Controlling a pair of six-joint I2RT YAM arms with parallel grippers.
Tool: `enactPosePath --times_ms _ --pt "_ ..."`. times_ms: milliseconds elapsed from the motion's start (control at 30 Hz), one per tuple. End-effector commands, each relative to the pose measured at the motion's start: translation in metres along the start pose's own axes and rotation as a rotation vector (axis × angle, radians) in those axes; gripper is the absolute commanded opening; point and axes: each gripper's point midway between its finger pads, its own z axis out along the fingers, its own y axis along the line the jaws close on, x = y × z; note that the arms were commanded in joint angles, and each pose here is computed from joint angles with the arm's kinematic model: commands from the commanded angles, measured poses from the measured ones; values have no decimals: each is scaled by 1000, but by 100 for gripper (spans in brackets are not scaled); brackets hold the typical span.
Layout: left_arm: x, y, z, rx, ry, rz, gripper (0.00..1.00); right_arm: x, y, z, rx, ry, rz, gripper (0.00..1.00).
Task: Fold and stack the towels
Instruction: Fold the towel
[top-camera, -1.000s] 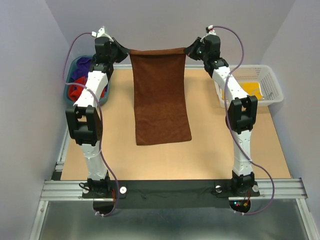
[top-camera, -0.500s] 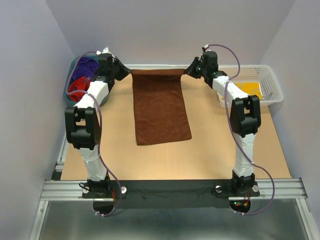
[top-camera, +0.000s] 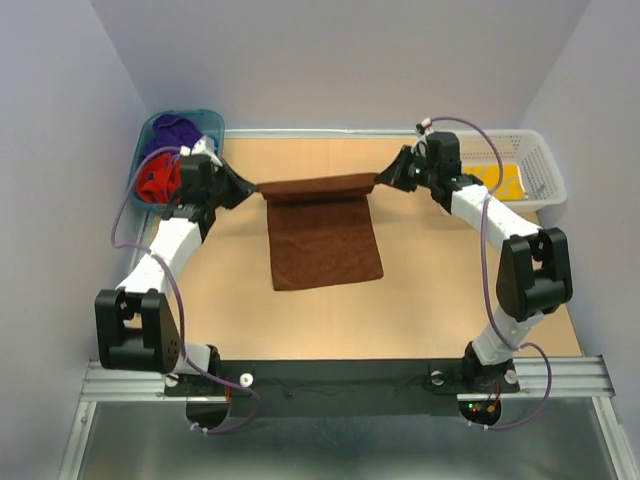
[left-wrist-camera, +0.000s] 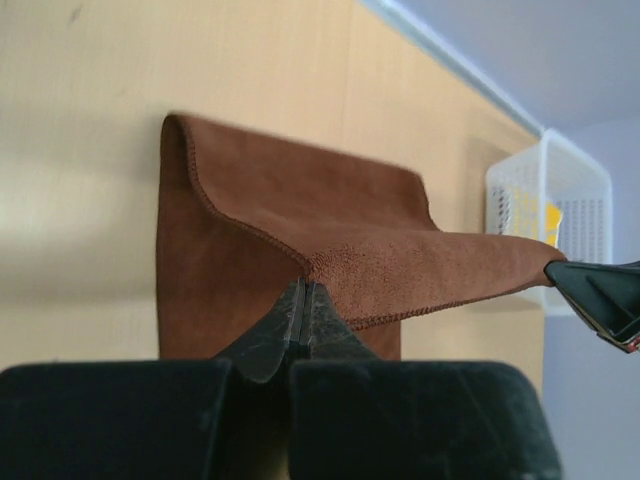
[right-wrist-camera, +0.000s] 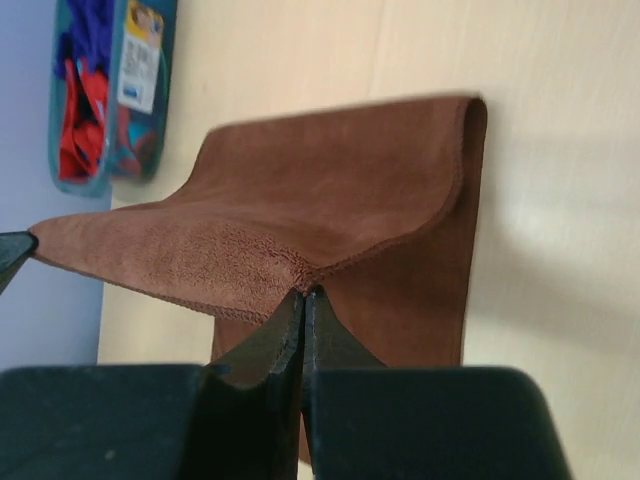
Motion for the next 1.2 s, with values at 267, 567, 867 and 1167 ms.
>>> enactPosePath --times_ms 267,567,867,1167 --pt "117 60 -54 -75 169 -59 0 116 -33 -63 31 223 92 1" --pt "193 85 -70 -119 295 -69 0 196 -64 -82 87 404 213 1" --pt "224 108 -66 -202 357 -65 0 221 -83 -80 141 473 226 1" --pt "181 83 -68 -206 268 -19 0 182 -64 -82 127 389 167 1"
